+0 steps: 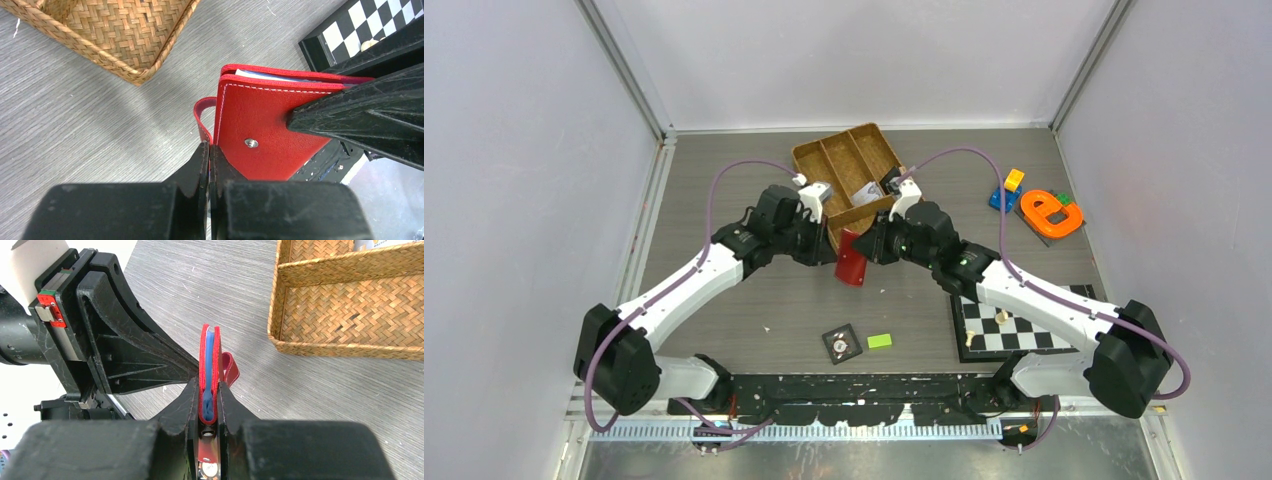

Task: Put the credit cards into the card holder
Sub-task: Open the card holder.

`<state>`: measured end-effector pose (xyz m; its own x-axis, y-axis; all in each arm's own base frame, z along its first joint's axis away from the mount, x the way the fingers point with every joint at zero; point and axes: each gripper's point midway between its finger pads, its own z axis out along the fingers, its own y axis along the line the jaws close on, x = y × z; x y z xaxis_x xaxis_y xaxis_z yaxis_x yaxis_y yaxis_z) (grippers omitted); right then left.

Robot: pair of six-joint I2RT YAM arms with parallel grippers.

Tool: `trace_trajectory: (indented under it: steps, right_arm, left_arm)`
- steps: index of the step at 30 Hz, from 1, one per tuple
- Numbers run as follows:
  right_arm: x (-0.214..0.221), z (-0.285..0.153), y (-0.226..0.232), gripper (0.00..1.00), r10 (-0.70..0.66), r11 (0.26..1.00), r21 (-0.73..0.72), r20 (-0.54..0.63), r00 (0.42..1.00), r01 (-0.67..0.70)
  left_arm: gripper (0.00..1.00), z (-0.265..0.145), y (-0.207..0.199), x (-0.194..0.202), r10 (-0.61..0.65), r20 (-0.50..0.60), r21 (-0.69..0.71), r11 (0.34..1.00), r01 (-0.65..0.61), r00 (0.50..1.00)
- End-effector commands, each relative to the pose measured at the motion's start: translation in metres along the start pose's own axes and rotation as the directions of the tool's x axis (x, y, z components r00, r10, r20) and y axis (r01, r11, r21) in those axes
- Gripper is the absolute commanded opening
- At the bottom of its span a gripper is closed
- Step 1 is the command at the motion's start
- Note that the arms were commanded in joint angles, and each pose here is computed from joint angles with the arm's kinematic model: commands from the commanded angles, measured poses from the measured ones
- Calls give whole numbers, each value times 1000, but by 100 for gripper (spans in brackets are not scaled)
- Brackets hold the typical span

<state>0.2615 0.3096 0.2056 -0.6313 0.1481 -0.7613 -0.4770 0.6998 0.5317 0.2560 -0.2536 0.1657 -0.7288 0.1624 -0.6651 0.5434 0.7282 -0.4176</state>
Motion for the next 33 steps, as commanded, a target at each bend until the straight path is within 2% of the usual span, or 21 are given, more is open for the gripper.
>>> trace_trajectory:
  steps: [1,7,8,11,15,17,21,25,29,33]
  right_arm:
    - [-24,-7,13,1,-21,999,-35,87,996,25]
    - [-22,-14,-8,1,-84,994,76,74,994,79]
    - [-21,-18,-12,0,-101,991,94,70,992,94]
    - [-24,-30,-15,1,-146,985,97,62,987,140]
    - [-25,-47,-5,0,-134,991,-20,37,990,134]
    - [-27,-57,4,0,-110,988,-105,25,994,112]
    - [-28,-73,19,1,-85,969,-231,2,996,83]
    - [-30,-86,36,0,-86,945,-318,-10,996,78]
    - [-29,-93,46,1,-83,929,-364,-28,996,68]
    - [-29,-96,48,0,-86,925,-374,-30,996,69]
  left_arm:
    - [0,-4,1,-8,8,16,-17,1000,-8,1000]
    - [0,-18,16,-16,45,56,-118,992,-38,997]
    - [6,-21,17,-18,60,64,-134,990,-51,996]
    - [32,-33,15,-26,112,89,-136,986,-99,990]
    - [62,-46,-10,-37,155,162,-17,988,-155,974]
    - [71,-49,-27,-36,152,178,88,982,-170,972]
    - [81,-51,-52,-32,134,162,241,955,-171,978]
    - [86,-53,-72,-29,111,133,370,916,-153,985]
    - [85,-54,-83,-27,91,114,442,887,-132,989]
    - [64,-53,-85,-23,89,92,463,878,-122,992]
